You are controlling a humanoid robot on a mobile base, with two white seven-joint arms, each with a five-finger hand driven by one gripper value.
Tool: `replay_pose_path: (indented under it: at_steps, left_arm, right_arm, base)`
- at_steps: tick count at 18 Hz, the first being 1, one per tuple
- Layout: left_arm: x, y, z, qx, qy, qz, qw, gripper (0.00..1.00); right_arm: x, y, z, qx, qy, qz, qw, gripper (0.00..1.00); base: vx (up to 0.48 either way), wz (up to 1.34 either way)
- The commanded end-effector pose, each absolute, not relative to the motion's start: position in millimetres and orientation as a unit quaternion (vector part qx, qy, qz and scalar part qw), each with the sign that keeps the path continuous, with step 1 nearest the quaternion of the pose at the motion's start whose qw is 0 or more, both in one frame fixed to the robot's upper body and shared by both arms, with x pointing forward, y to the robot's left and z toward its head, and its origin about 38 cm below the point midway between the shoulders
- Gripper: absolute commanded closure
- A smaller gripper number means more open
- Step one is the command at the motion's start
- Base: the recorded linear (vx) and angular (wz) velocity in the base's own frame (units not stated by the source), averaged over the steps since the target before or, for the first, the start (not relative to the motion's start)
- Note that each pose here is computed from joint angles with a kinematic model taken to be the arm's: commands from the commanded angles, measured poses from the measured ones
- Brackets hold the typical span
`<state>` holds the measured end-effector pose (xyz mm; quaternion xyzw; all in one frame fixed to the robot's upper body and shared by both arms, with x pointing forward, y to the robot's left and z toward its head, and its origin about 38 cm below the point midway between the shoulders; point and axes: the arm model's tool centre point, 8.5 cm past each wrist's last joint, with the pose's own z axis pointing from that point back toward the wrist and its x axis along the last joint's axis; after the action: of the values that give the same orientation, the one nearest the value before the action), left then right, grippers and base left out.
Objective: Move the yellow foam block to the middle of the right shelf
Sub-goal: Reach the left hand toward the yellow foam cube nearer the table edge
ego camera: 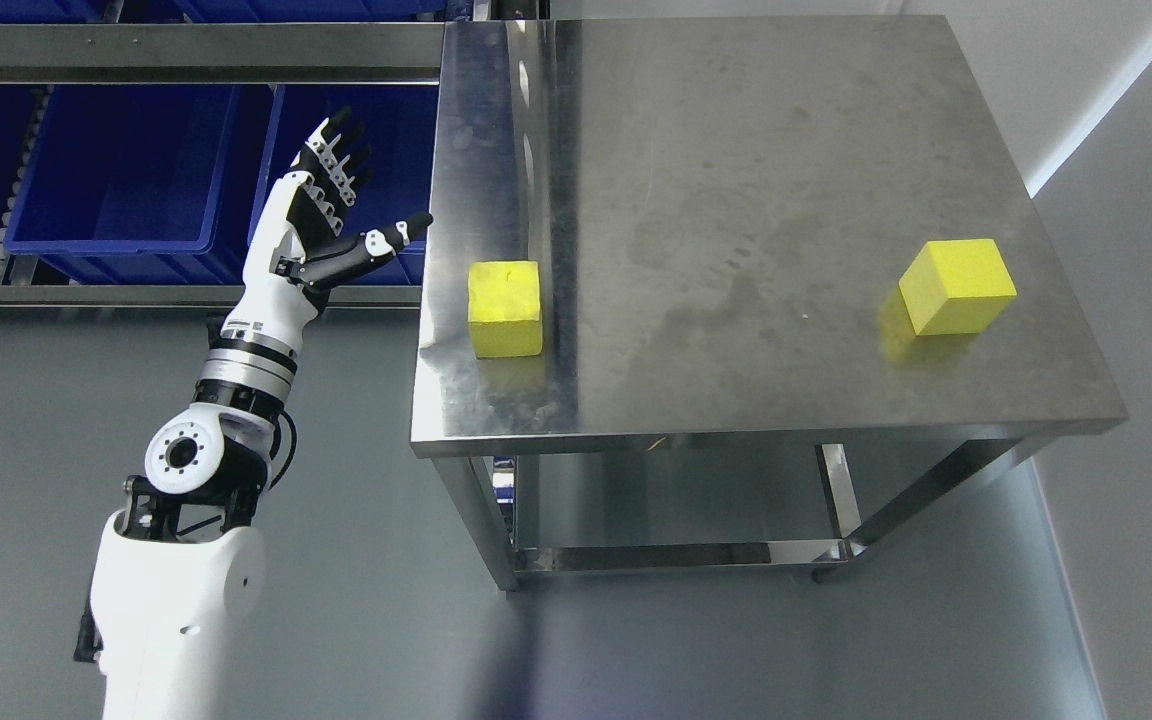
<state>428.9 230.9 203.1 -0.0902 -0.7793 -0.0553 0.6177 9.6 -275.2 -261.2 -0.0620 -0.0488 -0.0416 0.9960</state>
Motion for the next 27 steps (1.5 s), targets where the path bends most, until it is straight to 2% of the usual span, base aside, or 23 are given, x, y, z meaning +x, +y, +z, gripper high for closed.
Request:
replay_pose_path:
  at_steps: [1, 7, 11, 16, 19, 27]
  left_arm:
    - [429, 257, 212, -0.067, -0.791, -0.034, 0.608, 0.0]
    - [436, 257, 232, -0.069, -0.806, -0.047, 0.586, 0.0]
    - [428, 252, 253, -0.142, -0.809, -0.199, 0.535, 0.0]
    - [413, 295, 257, -0.116, -0.747, -0.361, 0.547, 0.0]
    - [413, 296, 242, -0.12, -0.707, -0.412, 0.563, 0.0]
    - [434, 246, 187, -0.125, -0.634, -0.473, 0.6, 0.0]
  right_arm:
    - [15, -287.0, -260, -0.071, -0.057, -0.039, 0.995, 0.0]
    - [15, -287.0, -260, -0.071, -0.057, -0.039, 0.995, 0.0]
    - [15, -287.0, -260, -0.071, -0.057, -0.039, 0.995, 0.0]
    - [15, -287.0, -260, -0.071, -0.057, -0.039, 0.995, 0.0]
    - [15, -287.0, -260, -0.071, -0.057, -0.039, 0.995, 0.0]
    - [15, -287.0, -260, -0.071, -0.057, -0.039, 0.995, 0.0]
  base:
    - [0.0, 0.0]
    - [0.0, 0.0]
    - [0.0, 0.0]
    - [0.001, 0.0]
    - [0.004, -0.02]
    - [0.001, 0.0]
